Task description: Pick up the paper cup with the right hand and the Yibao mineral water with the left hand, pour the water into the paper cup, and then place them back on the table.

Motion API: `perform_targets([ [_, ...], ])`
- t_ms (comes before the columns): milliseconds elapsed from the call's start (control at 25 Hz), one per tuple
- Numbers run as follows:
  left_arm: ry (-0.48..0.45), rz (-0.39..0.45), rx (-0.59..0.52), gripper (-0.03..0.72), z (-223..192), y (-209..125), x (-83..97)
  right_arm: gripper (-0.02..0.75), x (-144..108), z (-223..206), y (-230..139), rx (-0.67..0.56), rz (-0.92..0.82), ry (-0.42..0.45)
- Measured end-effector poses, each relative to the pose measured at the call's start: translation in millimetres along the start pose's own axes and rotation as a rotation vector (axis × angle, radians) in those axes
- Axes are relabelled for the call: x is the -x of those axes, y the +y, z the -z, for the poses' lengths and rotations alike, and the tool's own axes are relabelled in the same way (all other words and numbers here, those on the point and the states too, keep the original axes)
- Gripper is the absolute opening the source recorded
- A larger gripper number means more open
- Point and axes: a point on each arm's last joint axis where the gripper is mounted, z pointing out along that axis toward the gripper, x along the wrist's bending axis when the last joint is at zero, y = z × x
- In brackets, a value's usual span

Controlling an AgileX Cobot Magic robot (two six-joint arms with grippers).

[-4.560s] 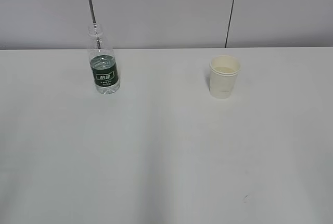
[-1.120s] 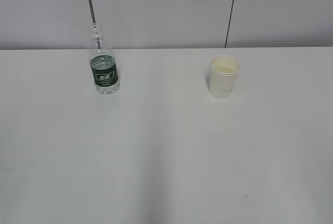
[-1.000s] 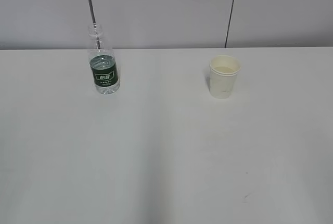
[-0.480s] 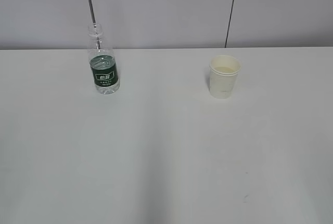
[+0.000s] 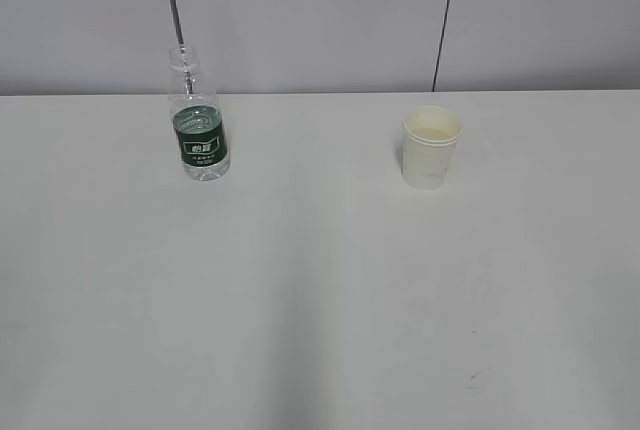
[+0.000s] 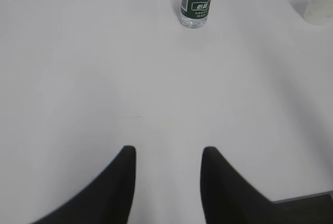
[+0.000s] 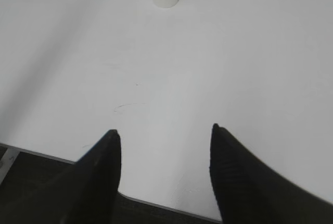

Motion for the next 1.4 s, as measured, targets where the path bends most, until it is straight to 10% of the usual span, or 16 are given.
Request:
perform_targets([
  [1400,0.000,0.000,0.000,0.269,0.0,0.0,0.0,0.438,0.0,0.0,0.0,0.000,0.000,0.000],
])
